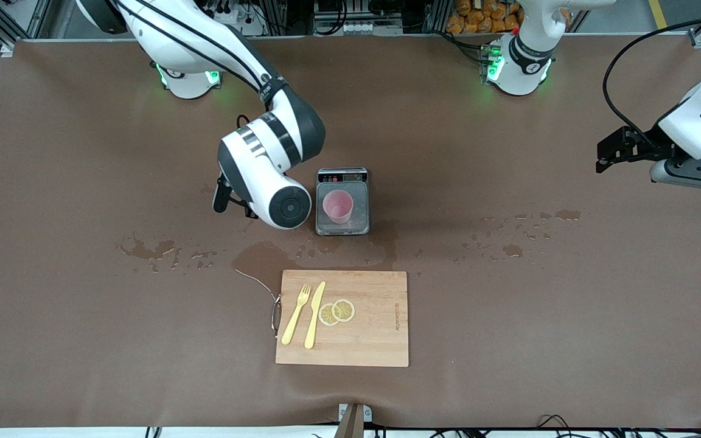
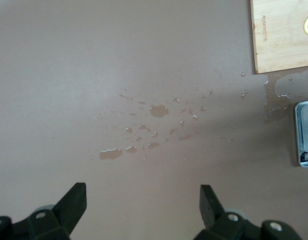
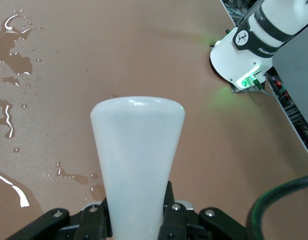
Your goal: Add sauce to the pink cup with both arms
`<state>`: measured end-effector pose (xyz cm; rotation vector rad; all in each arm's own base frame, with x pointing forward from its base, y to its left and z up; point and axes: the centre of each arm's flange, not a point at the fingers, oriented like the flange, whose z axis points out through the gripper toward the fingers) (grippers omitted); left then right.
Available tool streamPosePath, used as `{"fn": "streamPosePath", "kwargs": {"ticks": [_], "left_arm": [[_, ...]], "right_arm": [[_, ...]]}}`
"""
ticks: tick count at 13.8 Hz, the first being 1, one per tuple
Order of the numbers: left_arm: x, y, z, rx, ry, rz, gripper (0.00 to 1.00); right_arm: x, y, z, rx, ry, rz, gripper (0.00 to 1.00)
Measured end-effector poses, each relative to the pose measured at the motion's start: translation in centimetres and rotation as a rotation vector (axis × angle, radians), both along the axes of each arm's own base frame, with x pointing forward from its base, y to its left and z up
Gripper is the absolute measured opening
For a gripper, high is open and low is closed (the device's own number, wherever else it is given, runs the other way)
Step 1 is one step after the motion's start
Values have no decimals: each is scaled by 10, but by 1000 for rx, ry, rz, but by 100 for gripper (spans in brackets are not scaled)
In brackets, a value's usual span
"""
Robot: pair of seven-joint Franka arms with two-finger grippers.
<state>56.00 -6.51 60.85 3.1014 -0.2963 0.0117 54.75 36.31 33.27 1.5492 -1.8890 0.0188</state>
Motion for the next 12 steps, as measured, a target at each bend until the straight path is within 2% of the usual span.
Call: {"fn": "streamPosePath", "kwargs": {"ticks": [3,12], "left_arm": [[0,0,0,0,0,0,100],[0,1,0,0,0,2,100]], "right_arm": [[0,-1,10,-14,11,-6,36],[8,2,17,10,-29,-8,35]]}}
